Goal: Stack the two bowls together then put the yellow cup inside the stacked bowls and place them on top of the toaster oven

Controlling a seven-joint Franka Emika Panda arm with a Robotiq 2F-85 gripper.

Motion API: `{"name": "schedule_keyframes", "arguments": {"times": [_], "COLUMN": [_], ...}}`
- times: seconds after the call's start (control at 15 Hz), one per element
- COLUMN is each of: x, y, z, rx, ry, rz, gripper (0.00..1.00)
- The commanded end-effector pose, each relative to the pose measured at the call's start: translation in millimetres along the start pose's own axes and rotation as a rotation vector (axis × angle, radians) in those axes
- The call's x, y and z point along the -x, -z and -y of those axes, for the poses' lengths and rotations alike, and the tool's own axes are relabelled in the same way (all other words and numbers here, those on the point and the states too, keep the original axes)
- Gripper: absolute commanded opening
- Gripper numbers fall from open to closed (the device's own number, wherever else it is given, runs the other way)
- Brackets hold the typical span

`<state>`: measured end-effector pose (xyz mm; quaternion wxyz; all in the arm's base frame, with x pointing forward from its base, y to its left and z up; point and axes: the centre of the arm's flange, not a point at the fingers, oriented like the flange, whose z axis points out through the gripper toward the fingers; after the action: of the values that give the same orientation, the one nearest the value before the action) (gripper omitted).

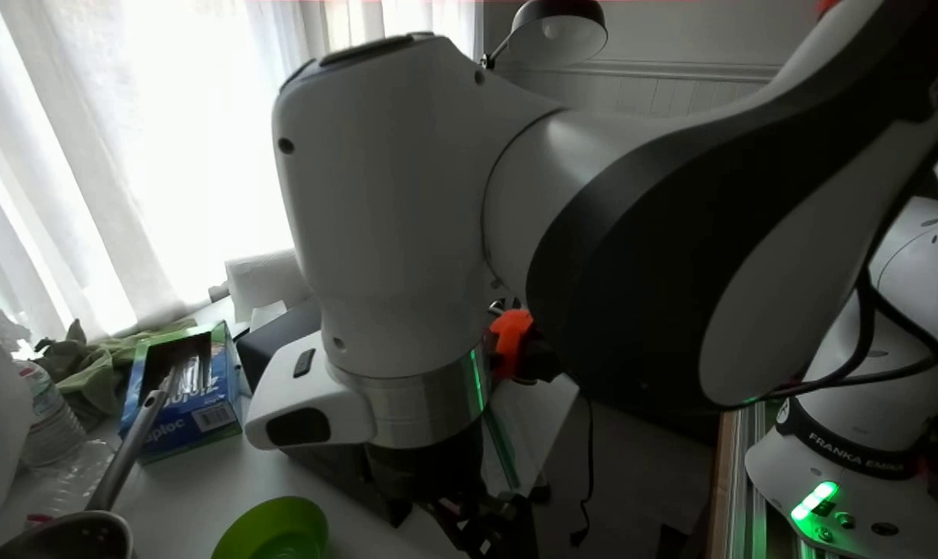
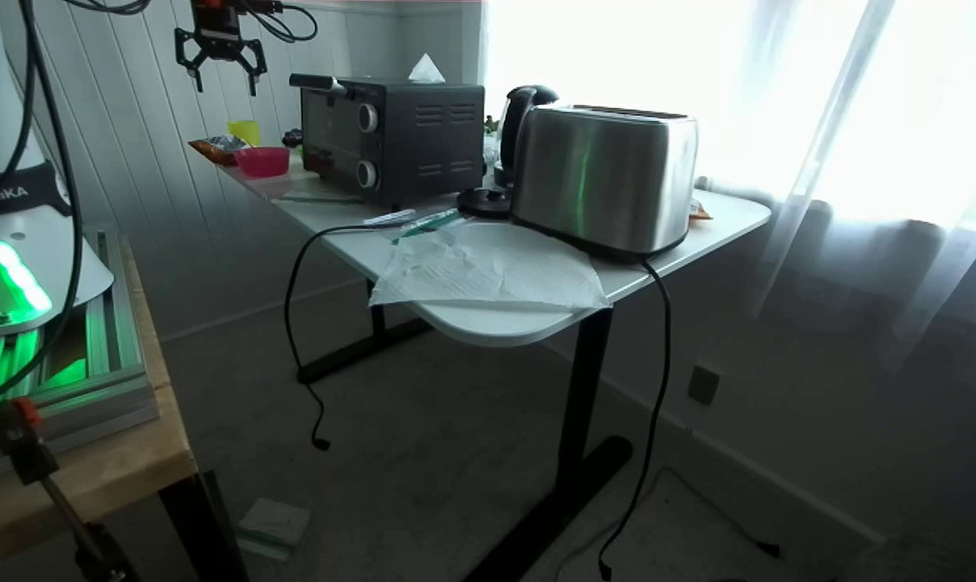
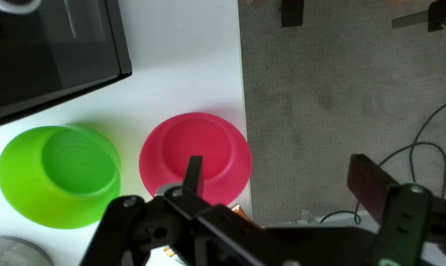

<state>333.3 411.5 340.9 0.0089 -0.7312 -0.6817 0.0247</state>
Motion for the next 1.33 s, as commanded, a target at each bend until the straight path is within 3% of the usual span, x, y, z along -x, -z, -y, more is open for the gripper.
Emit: {"name": "schedule_keyframes", "arguments": {"times": [0.0,0.4,1.27], "x": [-4.4,-13.7,-36.3], "y": [-19.2,-51.9,-99.6], "z": [24.8,45.2,25.9], "rx": [0.013,0.051,0.041], "ry": [0.072,0.084,-0.043], "rz": [-0.026,-0.082,-0.152], "gripper": [1.0,1.0,1.0]}}
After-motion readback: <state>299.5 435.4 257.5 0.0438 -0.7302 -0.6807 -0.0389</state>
